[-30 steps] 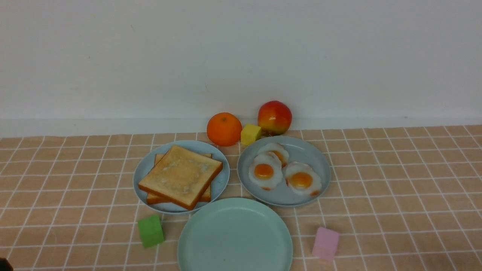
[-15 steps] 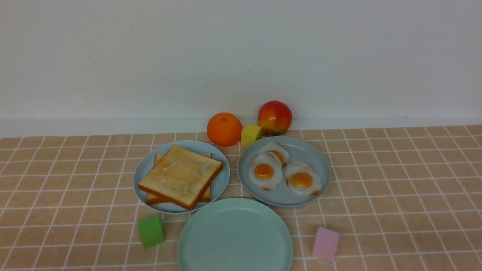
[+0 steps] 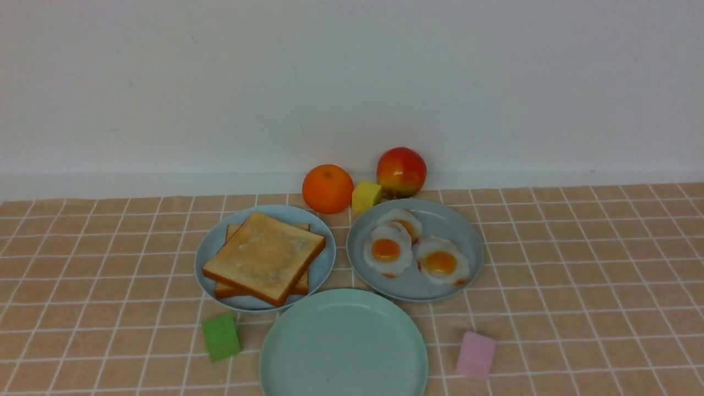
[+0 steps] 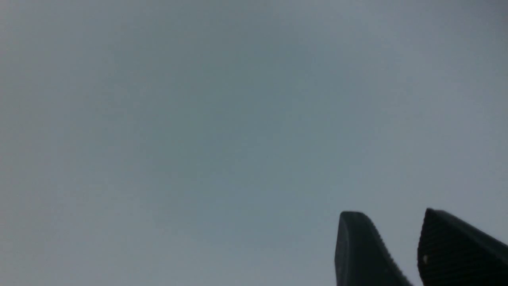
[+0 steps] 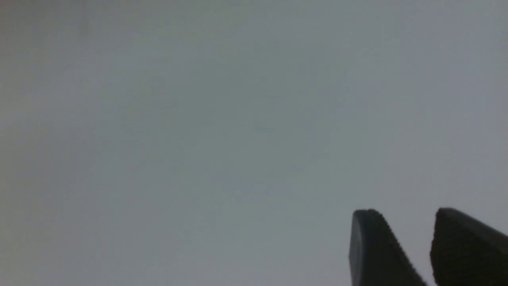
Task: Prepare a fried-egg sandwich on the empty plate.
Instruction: Use the left arm to grab a slice of bread, then use the left arm to put a slice of bread into the empty plate in the middle, then use the right arm to grab a fried egg, then use the right arm to place the fried egg on the slice of bread in the middle, then use the left arm to grab a slice of bread
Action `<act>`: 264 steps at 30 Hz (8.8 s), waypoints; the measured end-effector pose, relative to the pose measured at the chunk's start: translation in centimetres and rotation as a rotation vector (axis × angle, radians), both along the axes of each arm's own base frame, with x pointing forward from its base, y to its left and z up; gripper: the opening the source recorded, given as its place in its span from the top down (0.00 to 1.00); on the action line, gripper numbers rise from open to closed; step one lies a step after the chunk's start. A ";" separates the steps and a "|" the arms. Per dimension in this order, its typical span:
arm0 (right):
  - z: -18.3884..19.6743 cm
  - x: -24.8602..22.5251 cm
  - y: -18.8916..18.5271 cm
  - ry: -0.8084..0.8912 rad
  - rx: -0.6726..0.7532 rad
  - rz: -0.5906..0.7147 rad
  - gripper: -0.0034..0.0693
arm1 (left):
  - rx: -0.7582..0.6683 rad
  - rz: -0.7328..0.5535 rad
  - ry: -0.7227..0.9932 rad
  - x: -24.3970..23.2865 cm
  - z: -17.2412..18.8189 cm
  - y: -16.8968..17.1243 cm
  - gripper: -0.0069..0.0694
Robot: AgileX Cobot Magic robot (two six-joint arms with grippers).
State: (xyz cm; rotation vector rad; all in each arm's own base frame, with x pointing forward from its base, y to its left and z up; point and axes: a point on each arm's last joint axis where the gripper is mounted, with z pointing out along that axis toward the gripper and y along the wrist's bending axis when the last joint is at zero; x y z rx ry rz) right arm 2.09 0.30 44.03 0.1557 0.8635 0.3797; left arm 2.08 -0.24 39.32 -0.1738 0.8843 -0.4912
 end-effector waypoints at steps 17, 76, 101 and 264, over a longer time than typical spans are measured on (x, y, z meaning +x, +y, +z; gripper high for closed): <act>-5.7 13.6 -0.2 1.108 0.072 -0.033 0.62 | 0.000 0.036 1.151 17.6 -0.3 -0.5 0.60; -10.7 9.1 11.3 1.260 -0.441 0.981 0.62 | 0.771 -0.712 1.709 40.6 -21.9 -5.4 0.90; -10.6 9.0 11.4 1.258 -0.429 0.989 0.62 | 0.421 -0.896 1.724 27.1 -10.5 -8.0 0.91; -6.2 16.3 14.7 1.284 -0.755 0.762 0.64 | 0.421 -0.255 1.605 25.5 -11.1 -9.5 0.42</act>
